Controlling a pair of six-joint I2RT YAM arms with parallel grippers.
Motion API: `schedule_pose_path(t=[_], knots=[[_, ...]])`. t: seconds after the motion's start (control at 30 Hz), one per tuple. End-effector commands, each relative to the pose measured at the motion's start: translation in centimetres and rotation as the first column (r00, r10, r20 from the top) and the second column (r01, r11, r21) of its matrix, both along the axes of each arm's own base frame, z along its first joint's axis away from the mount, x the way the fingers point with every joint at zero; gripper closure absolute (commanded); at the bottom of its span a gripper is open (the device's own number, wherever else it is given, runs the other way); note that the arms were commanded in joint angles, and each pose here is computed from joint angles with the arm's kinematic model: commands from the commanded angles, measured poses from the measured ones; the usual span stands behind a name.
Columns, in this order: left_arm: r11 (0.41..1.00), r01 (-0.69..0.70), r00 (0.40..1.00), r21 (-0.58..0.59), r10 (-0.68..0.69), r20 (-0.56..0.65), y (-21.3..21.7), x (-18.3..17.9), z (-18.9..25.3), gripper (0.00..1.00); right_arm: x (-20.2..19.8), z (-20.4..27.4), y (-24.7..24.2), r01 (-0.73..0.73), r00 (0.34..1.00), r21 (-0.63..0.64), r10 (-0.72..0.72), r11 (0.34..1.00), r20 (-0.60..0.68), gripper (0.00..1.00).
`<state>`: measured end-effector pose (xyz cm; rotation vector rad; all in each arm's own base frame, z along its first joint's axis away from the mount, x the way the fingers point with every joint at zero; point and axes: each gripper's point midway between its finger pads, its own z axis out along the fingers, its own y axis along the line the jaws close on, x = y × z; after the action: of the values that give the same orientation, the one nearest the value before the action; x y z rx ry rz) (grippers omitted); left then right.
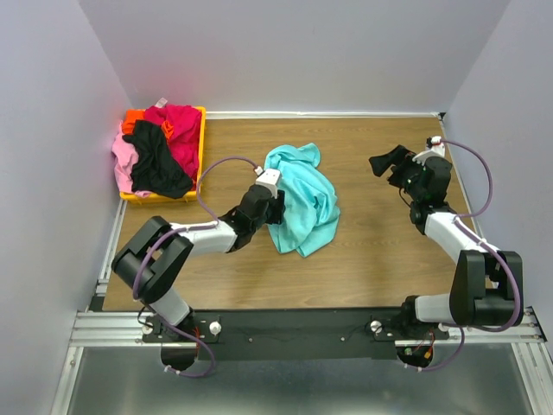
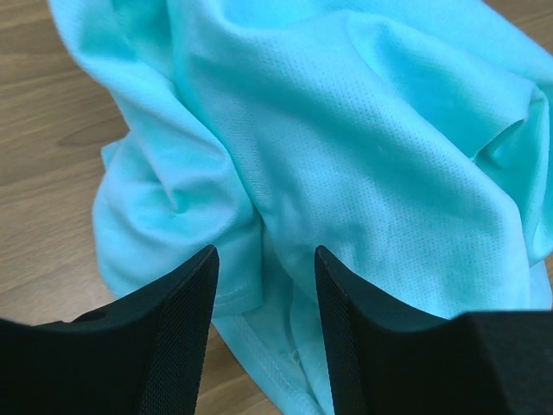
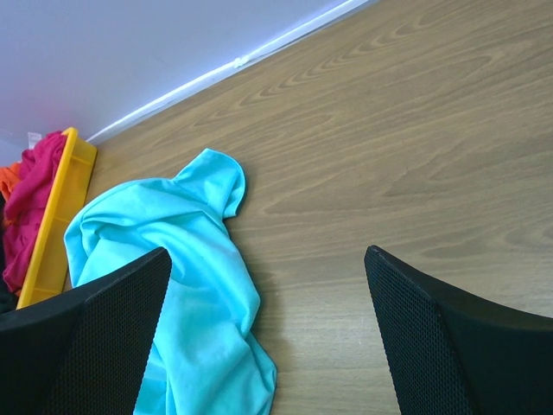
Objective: Fold and stack the t-shirts
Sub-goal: Flatten the tshirt out
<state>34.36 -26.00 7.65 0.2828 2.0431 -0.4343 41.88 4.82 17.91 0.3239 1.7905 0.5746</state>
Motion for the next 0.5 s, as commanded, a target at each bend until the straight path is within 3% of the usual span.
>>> schedule_pose_path(t=[0.0, 0.23, 0.47], knots=[[0.999, 0.045, 0.999, -0.001, -0.045, -0.027, -1.7, -0.1, -0.7, 0.44, 0.6, 1.3, 0.4, -0.023, 0.999, 0.009, 0.022, 1.0, 0.035, 0.0], [0.999, 0.022, 0.997, 0.039, -0.019, -0.069, -1.3, -0.1, -2.4, 0.48, 0.6, 1.2, 0.3, -0.018, 0.999, 0.007, 0.018, 1.0, 0.033, 0.0], [1.0, -0.004, 1.0, 0.01, 0.005, -0.029, -0.2, -1.0, -0.8, 0.49, 0.7, 0.9, 0.5, -0.025, 0.999, 0.01, 0.025, 1.0, 0.025, 0.0]])
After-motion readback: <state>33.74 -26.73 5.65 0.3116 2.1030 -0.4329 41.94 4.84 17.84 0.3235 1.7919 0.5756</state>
